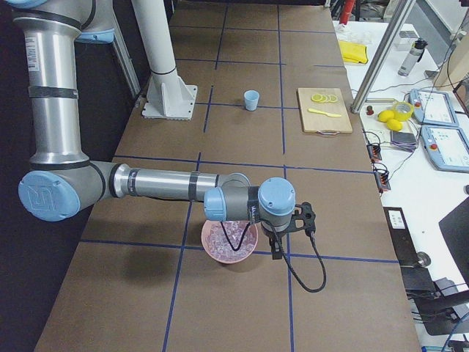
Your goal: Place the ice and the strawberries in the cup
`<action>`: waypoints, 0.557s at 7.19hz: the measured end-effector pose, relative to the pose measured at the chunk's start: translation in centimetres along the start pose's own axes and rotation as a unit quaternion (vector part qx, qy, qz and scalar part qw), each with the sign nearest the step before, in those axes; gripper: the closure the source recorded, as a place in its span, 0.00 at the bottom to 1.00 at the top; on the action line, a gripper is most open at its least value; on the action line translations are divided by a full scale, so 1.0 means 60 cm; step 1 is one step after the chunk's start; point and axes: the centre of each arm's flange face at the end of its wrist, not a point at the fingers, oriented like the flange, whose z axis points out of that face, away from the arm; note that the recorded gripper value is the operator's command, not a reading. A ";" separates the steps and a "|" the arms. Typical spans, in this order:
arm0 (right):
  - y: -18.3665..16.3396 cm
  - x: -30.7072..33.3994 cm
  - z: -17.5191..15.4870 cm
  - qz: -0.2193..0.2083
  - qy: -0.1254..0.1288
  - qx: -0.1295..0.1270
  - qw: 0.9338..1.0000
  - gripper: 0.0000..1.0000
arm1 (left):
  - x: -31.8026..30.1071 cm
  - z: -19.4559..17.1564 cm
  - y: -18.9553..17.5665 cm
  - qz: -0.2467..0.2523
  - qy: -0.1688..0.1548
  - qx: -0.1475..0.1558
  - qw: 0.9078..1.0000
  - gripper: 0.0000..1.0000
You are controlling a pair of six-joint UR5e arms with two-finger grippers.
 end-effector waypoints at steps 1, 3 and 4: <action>0.000 0.000 0.000 0.000 0.001 0.000 1.000 0.01 | -0.003 -0.008 0.000 -0.002 -0.002 0.008 1.000 0.00; -0.001 0.001 -0.001 -0.001 0.002 0.000 1.000 0.00 | -0.007 -0.027 -0.005 -0.014 -0.006 0.021 1.000 0.00; -0.002 0.001 -0.001 -0.001 0.003 0.000 1.000 0.01 | -0.007 -0.030 -0.008 -0.027 -0.009 0.028 0.999 0.00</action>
